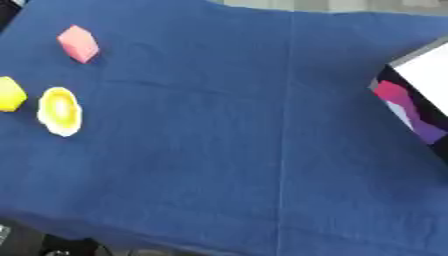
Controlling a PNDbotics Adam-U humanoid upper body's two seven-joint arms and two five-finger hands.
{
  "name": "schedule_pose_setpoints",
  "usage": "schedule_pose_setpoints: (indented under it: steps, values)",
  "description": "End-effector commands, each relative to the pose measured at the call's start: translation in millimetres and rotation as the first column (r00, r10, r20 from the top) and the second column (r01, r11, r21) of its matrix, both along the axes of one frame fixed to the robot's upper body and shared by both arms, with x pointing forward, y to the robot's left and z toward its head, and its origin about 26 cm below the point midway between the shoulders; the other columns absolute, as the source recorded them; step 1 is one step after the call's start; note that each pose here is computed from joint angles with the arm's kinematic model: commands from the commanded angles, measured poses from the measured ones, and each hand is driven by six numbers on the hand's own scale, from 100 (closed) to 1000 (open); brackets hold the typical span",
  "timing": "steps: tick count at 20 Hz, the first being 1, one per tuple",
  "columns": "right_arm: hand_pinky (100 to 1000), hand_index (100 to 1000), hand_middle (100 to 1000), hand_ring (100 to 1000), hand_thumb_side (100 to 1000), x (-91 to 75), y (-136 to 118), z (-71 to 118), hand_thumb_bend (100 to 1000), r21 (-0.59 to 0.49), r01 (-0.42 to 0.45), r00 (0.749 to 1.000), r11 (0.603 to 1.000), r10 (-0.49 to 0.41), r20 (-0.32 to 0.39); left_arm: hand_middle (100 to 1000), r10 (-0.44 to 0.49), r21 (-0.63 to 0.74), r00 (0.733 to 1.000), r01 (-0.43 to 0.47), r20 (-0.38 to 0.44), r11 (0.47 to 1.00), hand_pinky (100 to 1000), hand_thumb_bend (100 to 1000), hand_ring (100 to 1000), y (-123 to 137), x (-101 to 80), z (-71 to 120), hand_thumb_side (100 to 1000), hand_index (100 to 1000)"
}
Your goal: Pick up the objects with one hand, pass them to the other hand, and then place them into the box on the other side of the table.
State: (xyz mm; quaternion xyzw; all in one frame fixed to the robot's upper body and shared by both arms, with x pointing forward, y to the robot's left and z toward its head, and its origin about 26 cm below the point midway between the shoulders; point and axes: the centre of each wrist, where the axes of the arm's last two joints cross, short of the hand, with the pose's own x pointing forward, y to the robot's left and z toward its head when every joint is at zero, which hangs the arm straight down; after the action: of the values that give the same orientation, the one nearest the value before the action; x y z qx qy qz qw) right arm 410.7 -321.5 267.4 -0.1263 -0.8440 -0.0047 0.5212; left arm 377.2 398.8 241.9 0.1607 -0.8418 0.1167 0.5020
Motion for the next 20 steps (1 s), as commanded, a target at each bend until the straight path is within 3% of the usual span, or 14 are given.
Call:
schedule_pose_setpoints:
  steps: [1, 8, 13, 20]
  values:
    - [864, 934, 846, 931, 448, -6.5, -6, 22.6, 500, -0.019, 0.012, 0.998, 1.0, -0.011, 0.059, 777, 0.018, 0.044, 0.999, -0.02, 0.05, 0.999, 730, 675, 770, 8, -6.1, 24.3, 657, 860]
    - [863, 933, 845, 930, 448, -7.0, -6, 22.6, 502, -0.026, 0.012, 0.998, 1.0, -0.01, 0.056, 744, 0.029, 0.098, 0.999, -0.033, 0.042, 0.995, 734, 688, 770, 13, -8.6, 35.4, 640, 849]
    - [863, 933, 844, 929, 448, -7.1, -6, 22.2, 503, -0.041, 0.012, 0.999, 0.999, -0.01, 0.05, 743, 0.085, 0.293, 0.993, -0.059, -0.077, 0.954, 755, 717, 781, 30, -12.9, 49.7, 605, 852]
    - [864, 934, 844, 933, 448, -5.8, -4, 22.5, 504, -0.062, 0.005, 0.999, 0.998, -0.002, 0.042, 770, 0.235, 0.588, 0.924, -0.013, -0.303, 0.809, 794, 717, 812, 52, -31.0, 53.9, 588, 857]
